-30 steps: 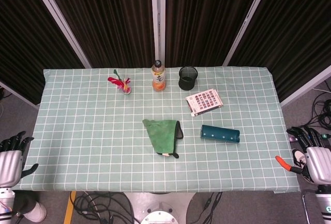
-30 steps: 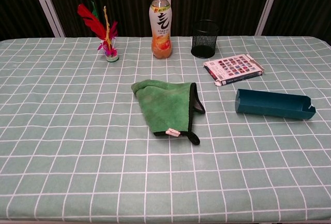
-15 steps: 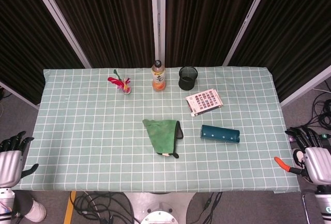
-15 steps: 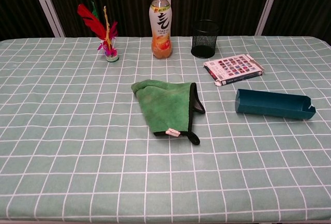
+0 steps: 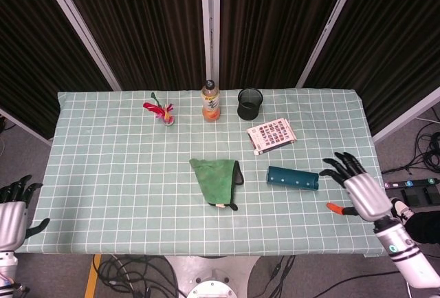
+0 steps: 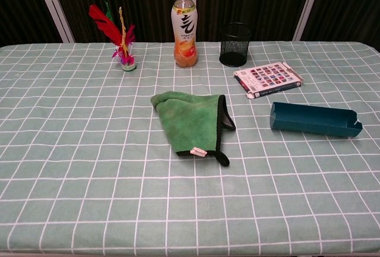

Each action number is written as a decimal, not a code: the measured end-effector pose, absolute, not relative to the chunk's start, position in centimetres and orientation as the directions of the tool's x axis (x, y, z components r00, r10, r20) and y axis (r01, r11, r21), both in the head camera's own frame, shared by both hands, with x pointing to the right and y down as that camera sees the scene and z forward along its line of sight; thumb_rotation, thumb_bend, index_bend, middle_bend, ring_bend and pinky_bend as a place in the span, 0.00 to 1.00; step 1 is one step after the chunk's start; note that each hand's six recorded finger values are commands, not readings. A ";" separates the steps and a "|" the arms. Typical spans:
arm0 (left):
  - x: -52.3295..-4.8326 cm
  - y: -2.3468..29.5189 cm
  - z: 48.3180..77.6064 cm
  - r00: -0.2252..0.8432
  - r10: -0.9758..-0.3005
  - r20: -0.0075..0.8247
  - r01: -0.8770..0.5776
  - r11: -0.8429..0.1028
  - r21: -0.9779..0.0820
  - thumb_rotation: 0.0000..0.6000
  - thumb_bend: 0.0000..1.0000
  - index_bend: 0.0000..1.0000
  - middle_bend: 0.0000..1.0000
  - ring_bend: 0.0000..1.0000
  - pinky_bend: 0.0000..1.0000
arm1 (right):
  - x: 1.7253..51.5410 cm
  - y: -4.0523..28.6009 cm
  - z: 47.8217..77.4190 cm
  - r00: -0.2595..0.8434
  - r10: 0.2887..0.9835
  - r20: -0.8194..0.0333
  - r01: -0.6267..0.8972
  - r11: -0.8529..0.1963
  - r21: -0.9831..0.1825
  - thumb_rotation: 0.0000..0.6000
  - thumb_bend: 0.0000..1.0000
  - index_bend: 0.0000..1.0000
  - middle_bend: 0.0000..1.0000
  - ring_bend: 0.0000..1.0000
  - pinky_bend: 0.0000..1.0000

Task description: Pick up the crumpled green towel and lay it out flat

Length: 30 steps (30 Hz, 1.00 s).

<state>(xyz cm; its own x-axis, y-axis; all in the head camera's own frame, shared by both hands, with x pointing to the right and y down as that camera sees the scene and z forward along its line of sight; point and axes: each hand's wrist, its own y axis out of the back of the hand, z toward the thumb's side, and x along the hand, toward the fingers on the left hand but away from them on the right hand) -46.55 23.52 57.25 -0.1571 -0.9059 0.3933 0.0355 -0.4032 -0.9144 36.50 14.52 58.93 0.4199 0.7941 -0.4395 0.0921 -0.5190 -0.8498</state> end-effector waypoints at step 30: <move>-47.5 23.5 57.3 -0.187 -0.896 0.402 0.009 -0.411 -0.912 1.00 0.16 0.30 0.24 0.19 0.21 | 15.5 12.7 73.7 0.763 0.516 -0.388 -0.078 -0.523 -0.849 1.00 0.00 0.31 0.14 0.00 0.00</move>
